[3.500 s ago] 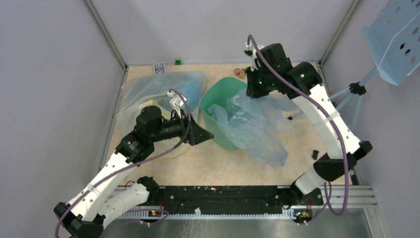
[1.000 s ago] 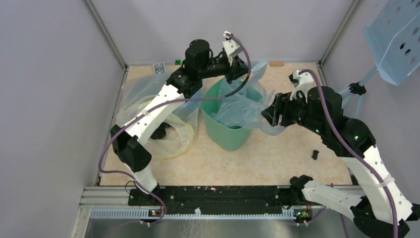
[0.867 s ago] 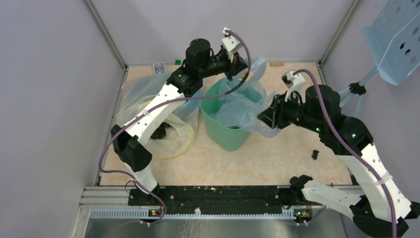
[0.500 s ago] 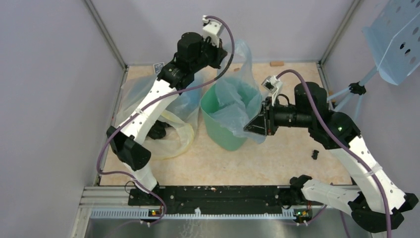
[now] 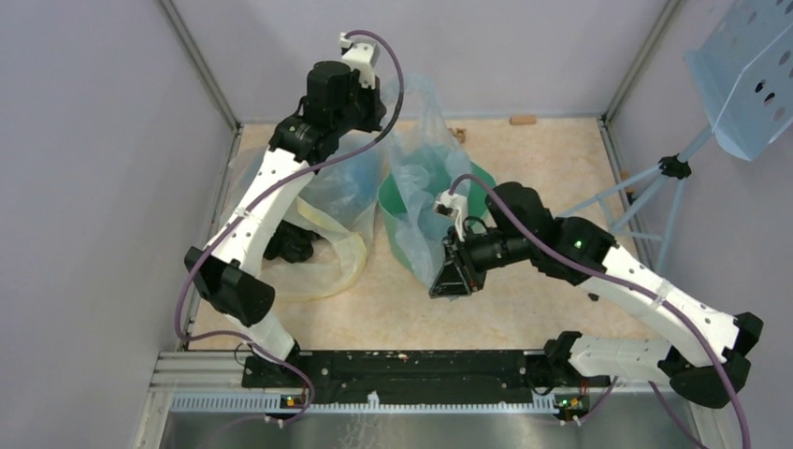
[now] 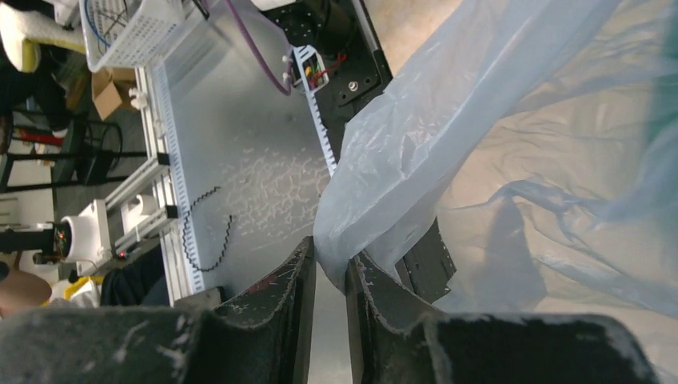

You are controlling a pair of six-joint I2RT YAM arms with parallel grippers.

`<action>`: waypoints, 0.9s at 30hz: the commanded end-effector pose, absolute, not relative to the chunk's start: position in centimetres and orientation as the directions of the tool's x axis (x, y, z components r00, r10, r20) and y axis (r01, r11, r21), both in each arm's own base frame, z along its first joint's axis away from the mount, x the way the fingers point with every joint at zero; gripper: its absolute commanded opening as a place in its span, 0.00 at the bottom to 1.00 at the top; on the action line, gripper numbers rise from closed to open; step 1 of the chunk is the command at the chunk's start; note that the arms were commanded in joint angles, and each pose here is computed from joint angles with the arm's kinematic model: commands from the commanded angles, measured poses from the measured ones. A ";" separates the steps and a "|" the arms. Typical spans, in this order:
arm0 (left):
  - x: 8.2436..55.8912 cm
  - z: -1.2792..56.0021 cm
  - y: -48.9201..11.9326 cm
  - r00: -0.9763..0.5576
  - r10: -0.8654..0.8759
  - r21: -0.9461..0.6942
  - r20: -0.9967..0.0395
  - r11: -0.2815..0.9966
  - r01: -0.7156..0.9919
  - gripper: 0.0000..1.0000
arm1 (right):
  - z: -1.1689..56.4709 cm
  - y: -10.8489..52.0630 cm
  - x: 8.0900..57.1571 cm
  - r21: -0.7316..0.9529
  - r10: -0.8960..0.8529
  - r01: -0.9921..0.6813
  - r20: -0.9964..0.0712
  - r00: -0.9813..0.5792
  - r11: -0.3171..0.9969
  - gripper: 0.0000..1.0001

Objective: Put the trash bags into the trash bin

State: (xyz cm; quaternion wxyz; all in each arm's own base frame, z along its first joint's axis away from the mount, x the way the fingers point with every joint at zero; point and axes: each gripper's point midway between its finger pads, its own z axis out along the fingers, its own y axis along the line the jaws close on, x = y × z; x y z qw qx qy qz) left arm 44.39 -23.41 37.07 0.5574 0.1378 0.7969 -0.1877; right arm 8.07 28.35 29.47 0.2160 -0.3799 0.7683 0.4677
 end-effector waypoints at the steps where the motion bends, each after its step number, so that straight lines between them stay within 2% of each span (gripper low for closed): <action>1: 43.3 39.1 -20.9 -0.306 -0.033 -0.159 -0.952 0.904 0.396 0.00 | 28.5 30.1 7.9 0.514 -0.408 -0.810 -0.700 -0.586 0.280 0.20; 13: 43.7 32.3 -17.4 -0.416 -0.052 -0.211 -0.908 0.914 0.347 0.00 | 21.5 27.3 8.5 0.433 -0.511 -0.766 -0.573 -0.641 0.476 0.26; 20: 44.3 29.2 -17.2 -0.469 -0.087 -0.277 -0.879 0.894 0.352 0.00 | 20.5 23.2 11.0 0.246 -0.503 -0.701 -0.545 -0.671 0.669 0.27; 27: 44.4 29.0 -18.5 -0.487 -0.108 -0.329 -0.867 0.858 0.394 0.01 | 26.8 22.8 11.4 0.265 -0.383 -0.716 -0.699 -0.604 0.646 0.56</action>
